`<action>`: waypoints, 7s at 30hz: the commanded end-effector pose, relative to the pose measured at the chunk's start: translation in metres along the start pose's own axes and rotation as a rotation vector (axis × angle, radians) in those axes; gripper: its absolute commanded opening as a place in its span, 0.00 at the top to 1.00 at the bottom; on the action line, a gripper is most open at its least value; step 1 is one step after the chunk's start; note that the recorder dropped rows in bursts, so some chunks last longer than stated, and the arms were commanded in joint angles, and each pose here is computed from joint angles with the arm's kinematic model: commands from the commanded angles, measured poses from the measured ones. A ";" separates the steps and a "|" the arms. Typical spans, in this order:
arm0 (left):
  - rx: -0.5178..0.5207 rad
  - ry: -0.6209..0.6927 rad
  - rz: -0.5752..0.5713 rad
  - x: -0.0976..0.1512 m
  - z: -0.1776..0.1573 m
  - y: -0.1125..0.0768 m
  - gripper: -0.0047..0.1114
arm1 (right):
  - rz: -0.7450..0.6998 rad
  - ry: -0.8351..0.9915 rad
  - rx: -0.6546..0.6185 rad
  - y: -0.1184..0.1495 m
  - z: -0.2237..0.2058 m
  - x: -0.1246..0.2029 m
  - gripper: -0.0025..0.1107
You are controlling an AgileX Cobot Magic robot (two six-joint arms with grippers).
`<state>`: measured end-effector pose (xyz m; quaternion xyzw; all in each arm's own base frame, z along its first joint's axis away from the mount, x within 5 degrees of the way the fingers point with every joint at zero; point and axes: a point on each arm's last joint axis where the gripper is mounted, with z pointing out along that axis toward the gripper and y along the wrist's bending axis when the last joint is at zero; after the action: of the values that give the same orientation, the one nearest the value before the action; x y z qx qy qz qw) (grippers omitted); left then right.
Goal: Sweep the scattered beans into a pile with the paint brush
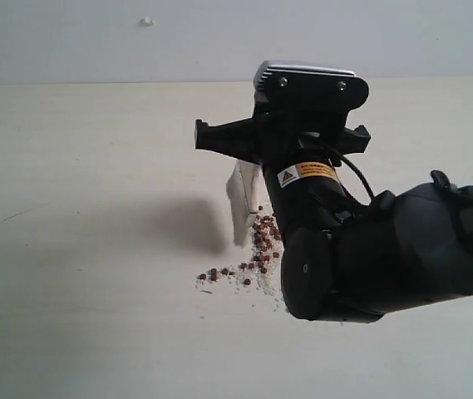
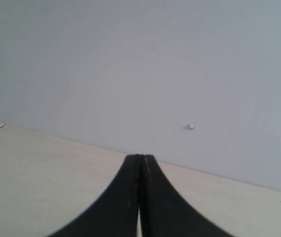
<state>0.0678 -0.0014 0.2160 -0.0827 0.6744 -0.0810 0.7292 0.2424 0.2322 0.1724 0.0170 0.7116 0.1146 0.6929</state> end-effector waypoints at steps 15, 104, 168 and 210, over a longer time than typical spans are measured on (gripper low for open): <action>0.000 -0.007 -0.002 -0.001 -0.001 0.000 0.96 | 0.329 0.064 -0.232 0.007 -0.013 0.014 0.98; 0.000 -0.007 -0.002 -0.001 -0.001 0.000 0.96 | -0.064 0.053 0.188 -0.068 0.045 0.014 0.98; 0.000 -0.007 -0.002 -0.001 -0.001 0.000 0.96 | -0.417 0.031 0.150 -0.161 -0.039 -0.030 0.98; 0.000 -0.007 -0.002 -0.001 -0.001 0.000 0.96 | 0.012 0.018 0.073 -0.148 -0.018 -0.020 0.98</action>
<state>0.0678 -0.0014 0.2160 -0.0827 0.6744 -0.0810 0.7292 0.2472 0.0841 0.1547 0.0541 0.7285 0.1023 0.6752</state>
